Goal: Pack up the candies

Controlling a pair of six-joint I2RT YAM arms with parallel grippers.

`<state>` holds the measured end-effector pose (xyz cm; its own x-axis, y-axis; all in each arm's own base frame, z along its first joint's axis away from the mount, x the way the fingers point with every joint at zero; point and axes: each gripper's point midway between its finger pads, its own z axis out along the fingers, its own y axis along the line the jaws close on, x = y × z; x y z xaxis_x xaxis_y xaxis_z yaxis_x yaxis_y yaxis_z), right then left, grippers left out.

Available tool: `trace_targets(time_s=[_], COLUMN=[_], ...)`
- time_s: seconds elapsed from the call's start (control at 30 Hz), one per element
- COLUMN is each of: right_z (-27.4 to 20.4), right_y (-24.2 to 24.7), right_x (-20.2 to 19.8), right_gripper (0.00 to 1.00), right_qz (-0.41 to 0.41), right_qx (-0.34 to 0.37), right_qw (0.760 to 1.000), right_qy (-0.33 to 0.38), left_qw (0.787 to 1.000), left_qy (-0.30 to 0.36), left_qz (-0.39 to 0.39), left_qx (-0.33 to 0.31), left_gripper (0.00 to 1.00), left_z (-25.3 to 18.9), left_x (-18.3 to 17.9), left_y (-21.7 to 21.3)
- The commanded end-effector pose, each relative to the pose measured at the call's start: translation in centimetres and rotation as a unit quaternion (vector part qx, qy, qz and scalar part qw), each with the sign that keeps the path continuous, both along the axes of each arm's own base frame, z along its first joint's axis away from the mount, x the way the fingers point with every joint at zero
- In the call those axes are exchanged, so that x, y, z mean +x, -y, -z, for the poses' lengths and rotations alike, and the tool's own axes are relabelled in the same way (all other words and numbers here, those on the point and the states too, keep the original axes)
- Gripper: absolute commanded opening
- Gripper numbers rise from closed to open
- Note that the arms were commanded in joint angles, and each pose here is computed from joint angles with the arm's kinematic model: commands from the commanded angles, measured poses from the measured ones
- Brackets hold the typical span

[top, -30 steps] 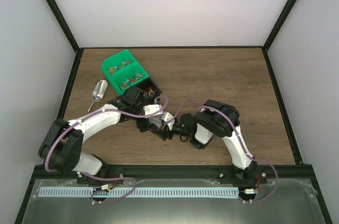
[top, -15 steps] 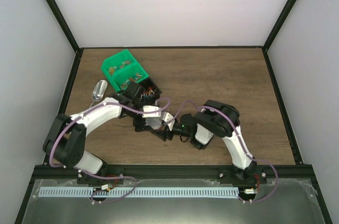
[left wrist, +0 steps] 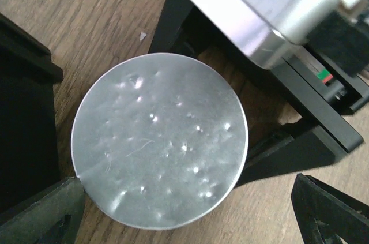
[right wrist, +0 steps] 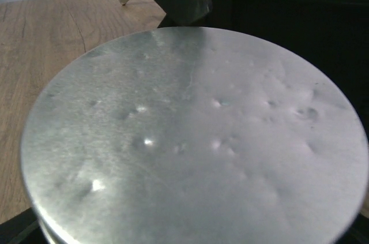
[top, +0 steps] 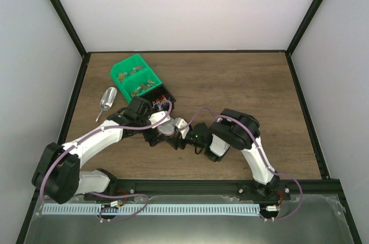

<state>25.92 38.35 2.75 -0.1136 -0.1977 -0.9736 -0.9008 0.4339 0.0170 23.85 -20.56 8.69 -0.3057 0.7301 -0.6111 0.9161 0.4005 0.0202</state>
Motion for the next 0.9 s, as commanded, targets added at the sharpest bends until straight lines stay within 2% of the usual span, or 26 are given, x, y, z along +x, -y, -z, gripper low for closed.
trace_targets(time_s=[0.0,0.4,0.5,0.6,0.73,0.87], right_z=[8.0,8.2,8.2,8.2,8.1,8.0], right_y=[3.0,3.0,2.9,2.8,2.3,2.1], right_x=[-1.3,-1.4,-1.5,-1.7,-2.6,-3.5], right_gripper=[0.72,0.72,0.72,0.72,0.71,0.7], right_qz=[0.038,0.034,0.031,0.023,-0.004,-0.029], right_qx=[-0.105,-0.107,-0.107,-0.106,-0.103,-0.101], right_qw=[0.988,0.987,0.987,0.987,0.987,0.988], right_qy=[-0.111,-0.115,-0.115,-0.117,-0.121,-0.117], left_qw=[0.998,0.997,0.997,0.998,1.0,0.997], left_qy=[0.007,0.006,0.011,0.01,-0.004,-0.04], left_qz=[-0.051,-0.078,-0.079,-0.063,-0.003,0.055], left_qx=[-0.026,-0.023,-0.023,-0.023,-0.013,0.038], left_gripper=[1.0,1.0,0.97,0.92,0.89,0.89], left_z=[-0.4,0.4,0.3,0.4,0.9,3.4], left_x=[1.7,3.9,4.2,3.7,1.8,0.0], left_y=[1.0,2.5,2.5,2.6,2.7,1.8])
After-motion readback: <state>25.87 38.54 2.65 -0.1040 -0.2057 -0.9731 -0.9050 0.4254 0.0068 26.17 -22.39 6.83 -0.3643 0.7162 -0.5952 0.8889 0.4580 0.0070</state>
